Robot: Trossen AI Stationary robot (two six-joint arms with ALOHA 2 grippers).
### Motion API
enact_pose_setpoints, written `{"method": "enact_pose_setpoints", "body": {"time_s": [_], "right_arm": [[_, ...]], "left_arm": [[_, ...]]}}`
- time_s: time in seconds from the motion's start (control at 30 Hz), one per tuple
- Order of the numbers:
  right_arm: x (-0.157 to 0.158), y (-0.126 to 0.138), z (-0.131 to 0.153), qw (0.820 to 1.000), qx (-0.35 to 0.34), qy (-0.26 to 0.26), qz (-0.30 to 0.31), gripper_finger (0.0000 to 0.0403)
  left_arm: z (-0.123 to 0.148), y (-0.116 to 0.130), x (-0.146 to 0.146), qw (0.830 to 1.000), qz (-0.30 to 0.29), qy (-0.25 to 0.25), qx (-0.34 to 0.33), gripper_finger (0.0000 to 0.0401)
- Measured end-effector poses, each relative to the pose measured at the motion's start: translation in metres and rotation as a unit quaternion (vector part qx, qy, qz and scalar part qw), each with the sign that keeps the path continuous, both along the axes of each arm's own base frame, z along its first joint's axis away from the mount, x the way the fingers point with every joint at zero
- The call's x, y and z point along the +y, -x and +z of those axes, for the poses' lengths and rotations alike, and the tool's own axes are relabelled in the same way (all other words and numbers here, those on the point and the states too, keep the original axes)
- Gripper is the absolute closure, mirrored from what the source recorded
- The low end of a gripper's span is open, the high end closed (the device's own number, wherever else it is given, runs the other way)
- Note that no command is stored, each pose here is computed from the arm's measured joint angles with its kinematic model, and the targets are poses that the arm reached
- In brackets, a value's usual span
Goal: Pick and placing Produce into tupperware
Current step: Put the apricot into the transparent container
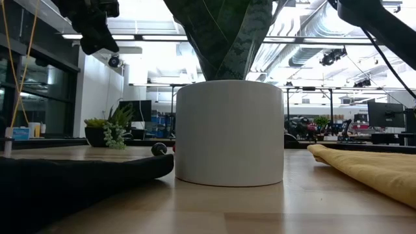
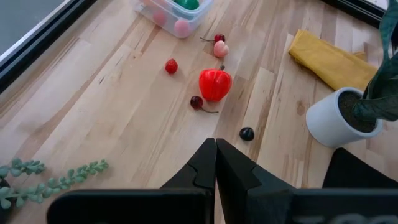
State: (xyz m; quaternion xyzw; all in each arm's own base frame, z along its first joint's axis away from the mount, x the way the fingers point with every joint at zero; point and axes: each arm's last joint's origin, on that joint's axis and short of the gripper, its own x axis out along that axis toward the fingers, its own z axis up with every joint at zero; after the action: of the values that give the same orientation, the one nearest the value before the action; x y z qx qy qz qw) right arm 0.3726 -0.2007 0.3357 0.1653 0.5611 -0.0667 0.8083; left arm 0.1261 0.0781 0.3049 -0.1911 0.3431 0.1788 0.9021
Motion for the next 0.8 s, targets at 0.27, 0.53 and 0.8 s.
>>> {"method": "enact_pose_setpoints", "body": {"time_s": [0.27, 0.53, 0.8], "right_arm": [[0.031, -0.013, 0.004, 0.993, -0.028, 0.007, 0.113, 0.0231], [0.054, -0.009, 0.017, 0.988, -0.024, 0.016, 0.151, 0.024], [0.071, -0.012, 0.015, 0.986, 0.012, 0.04, 0.16, 0.024]], "left_arm": [[0.0, 0.001, 0.001, 1.0, 0.015, -0.012, 0.008, 0.04], [0.0, 0.001, 0.001, 1.0, 0.015, -0.013, 0.009, 0.04], [-0.001, 0.001, 0.001, 1.0, 0.016, -0.01, 0.013, 0.04]]}}
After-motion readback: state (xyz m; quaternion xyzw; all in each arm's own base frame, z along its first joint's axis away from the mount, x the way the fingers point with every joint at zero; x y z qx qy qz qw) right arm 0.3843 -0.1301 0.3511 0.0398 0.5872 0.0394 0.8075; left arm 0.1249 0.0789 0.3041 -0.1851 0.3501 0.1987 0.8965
